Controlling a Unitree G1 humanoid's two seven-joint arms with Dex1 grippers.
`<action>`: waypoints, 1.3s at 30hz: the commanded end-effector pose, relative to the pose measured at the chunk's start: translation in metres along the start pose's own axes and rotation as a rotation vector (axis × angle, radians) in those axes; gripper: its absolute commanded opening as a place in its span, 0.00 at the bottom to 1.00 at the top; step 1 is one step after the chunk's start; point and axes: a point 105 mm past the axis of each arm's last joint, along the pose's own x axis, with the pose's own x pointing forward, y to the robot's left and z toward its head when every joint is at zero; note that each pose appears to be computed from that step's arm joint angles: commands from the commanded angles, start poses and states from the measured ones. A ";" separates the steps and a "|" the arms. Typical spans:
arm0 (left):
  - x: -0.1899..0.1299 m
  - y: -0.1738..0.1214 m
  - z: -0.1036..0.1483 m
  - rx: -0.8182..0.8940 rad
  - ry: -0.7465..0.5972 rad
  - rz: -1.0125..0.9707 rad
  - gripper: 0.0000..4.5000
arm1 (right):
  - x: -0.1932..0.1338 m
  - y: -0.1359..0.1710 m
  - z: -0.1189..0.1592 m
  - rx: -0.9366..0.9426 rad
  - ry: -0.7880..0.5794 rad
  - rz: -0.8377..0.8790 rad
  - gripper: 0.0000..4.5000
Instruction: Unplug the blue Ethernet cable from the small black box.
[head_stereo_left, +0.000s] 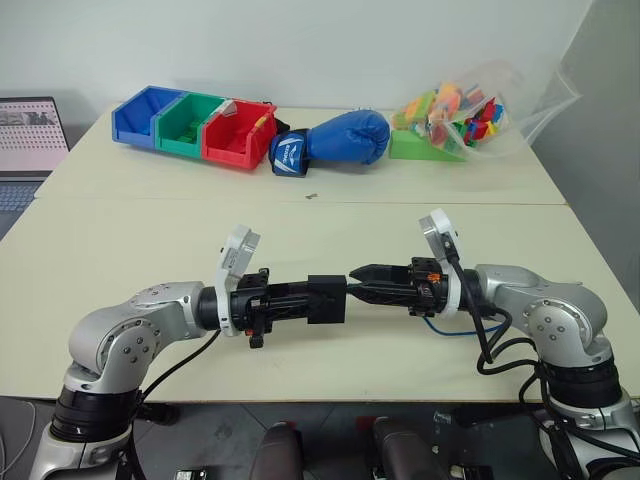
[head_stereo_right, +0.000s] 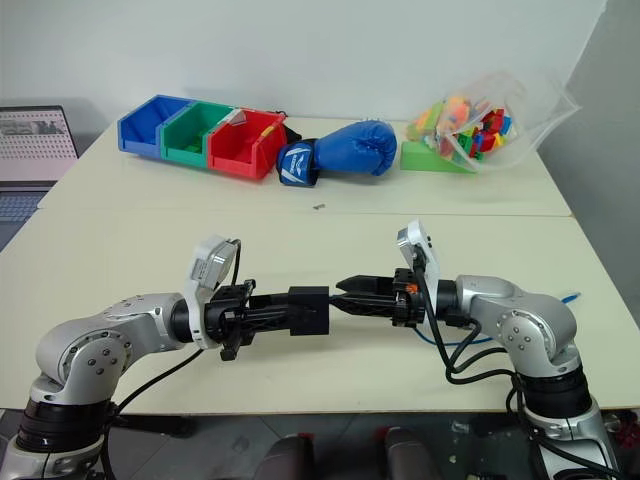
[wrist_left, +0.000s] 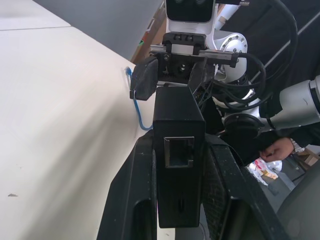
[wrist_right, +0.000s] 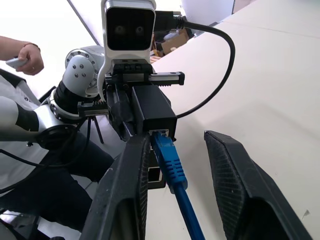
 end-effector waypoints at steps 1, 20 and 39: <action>0.007 -0.017 0.023 0.087 -0.043 -0.071 0.17 | 0.008 0.012 -0.009 0.030 0.022 0.059 0.40; 0.008 -0.009 0.003 0.066 0.032 -0.029 0.17 | -0.032 0.022 0.020 0.066 -0.081 0.023 0.40; -0.010 0.002 -0.020 0.081 0.037 -0.032 0.17 | -0.032 0.003 0.007 -0.030 -0.038 -0.109 0.40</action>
